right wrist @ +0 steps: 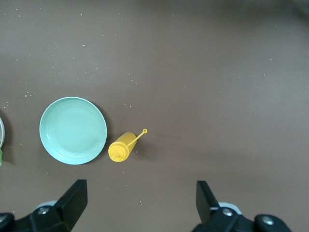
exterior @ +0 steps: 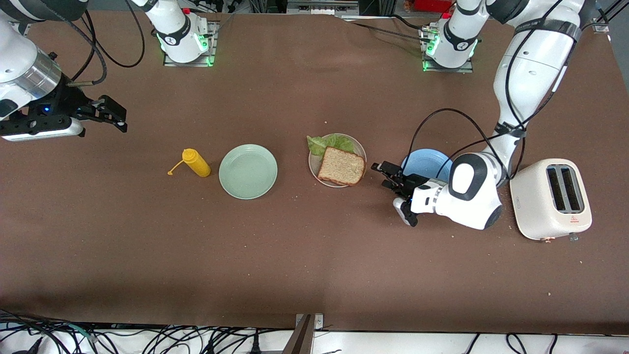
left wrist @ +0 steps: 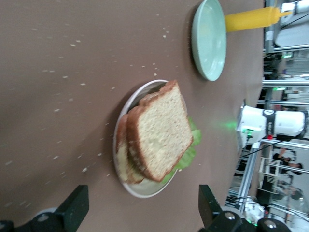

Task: Make sandwich in beige plate with both arms
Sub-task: 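Open the left gripper and raise it back toward the toaster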

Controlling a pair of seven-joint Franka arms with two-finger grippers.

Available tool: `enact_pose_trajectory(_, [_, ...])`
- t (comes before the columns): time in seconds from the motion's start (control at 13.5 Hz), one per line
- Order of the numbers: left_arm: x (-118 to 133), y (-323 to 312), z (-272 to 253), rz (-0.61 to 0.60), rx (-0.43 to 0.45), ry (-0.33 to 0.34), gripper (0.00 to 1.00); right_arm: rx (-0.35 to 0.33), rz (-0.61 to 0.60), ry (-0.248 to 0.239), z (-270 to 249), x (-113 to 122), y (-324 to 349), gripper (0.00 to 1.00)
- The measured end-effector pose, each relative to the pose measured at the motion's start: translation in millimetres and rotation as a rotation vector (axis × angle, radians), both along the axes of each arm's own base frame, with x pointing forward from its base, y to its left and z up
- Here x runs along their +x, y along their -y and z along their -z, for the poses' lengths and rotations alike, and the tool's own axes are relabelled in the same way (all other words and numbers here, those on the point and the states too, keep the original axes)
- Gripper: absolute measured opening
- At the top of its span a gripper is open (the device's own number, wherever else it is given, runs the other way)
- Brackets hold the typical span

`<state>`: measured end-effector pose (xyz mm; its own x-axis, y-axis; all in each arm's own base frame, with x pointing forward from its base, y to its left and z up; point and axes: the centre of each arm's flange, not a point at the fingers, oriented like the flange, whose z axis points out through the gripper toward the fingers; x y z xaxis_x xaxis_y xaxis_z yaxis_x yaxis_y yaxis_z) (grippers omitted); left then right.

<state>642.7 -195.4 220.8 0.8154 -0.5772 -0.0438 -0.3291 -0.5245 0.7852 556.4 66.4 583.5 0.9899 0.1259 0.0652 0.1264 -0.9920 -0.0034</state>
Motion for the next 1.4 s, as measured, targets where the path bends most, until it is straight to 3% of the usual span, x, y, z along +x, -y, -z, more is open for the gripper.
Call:
enact_pose_trajectory(0.44, [11, -67, -83, 0.036, 0.301, 0.084, 1.00, -0.002, 0.001, 0.016, -8, 1, 1, 1.00])
enact_pose_trajectory(0.74, [15, -92, -174, 0.030, 0.569, 0.128, 1.00, -0.002, 0.001, 0.016, -8, 1, 1, 1.00])
enact_pose_trajectory(1.03, [-4, -102, -274, -0.020, 0.852, 0.174, 1.00, -0.002, 0.001, 0.014, -8, 1, 1, 1.00])
enact_pose_trajectory(1.18, [-16, -92, -324, -0.093, 0.926, 0.245, 1.00, -0.002, 0.001, 0.013, -7, 2, 1, 1.00])
enact_pose_trajectory(1.4, [-39, -95, -380, -0.198, 0.958, 0.307, 1.00, -0.002, 0.001, 0.009, -5, 2, 1, 1.00])
